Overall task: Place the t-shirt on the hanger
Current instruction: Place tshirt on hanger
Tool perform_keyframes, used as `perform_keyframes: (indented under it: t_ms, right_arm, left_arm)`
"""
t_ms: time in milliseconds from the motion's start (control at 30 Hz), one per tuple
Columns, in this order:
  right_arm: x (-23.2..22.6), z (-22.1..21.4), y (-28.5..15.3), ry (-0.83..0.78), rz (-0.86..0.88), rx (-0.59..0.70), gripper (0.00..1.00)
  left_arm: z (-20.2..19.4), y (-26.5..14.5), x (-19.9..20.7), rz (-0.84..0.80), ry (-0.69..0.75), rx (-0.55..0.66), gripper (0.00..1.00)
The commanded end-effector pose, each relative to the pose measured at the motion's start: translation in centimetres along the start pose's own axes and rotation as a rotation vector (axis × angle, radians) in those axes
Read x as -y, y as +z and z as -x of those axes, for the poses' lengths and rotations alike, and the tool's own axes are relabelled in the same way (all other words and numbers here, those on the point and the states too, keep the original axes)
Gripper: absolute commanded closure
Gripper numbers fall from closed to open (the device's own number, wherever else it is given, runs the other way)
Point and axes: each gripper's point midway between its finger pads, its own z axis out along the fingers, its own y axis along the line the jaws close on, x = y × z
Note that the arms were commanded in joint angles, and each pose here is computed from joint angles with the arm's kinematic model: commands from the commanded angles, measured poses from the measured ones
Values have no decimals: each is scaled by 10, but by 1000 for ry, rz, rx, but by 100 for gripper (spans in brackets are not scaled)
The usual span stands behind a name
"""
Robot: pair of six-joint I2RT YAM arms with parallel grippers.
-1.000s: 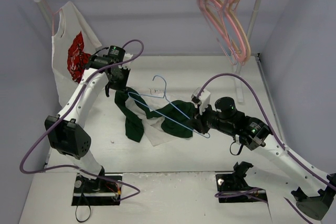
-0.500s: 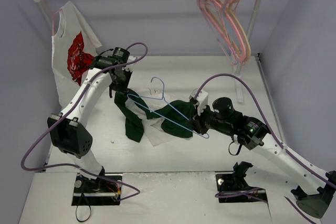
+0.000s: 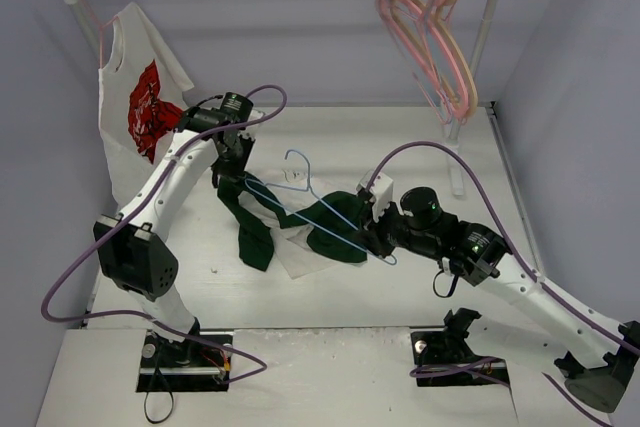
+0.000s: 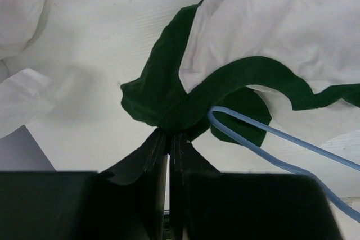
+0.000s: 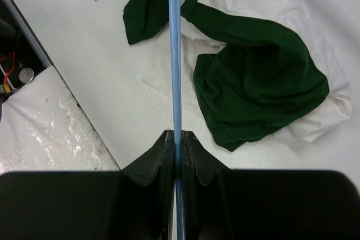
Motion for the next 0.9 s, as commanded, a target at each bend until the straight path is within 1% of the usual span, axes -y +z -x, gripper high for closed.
perform_keyframes:
  t_ms: [0,67,133,333,500,600,633,667,733,767,800,867]
  right_arm:
    - [-2,29,2,-35,-6,95,100]
    - [-2,31,4,-36,-11,102,100]
    - [-3,32,5,-43,-15,107,100]
    - [-6,39,4,-67,-48,141,100]
    - [-9,48,1,-145,-80,197,100]
    - [-12,45,7,-189,-79,208,100]
    - [-16,37,12,-222,-64,198,100]
    - [-13,36,13,-231,-90,206,100]
    - [-18,44,15,-252,-96,262,100]
    - [-14,39,18,-272,-115,262,100]
    - [-14,46,18,-279,-119,301,100]
    - [-12,50,20,-314,-133,332,100]
  left_arm:
    - [14,-25,9,-58,15,67,100]
    - [13,-27,11,-68,19,65,100]
    - [10,-29,19,-113,29,56,100]
    - [2,-29,25,-148,41,29,100]
    - [2,-29,26,-152,46,26,100]
    - [7,-34,25,-151,51,43,100]
    - [9,-36,24,-148,50,51,100]
    - [13,-42,23,-150,49,65,100]
    - [15,-45,25,-157,52,70,100]
    - [16,-49,27,-169,52,74,100]
    - [16,-51,28,-175,53,77,100]
    - [16,-54,33,-190,66,83,100]
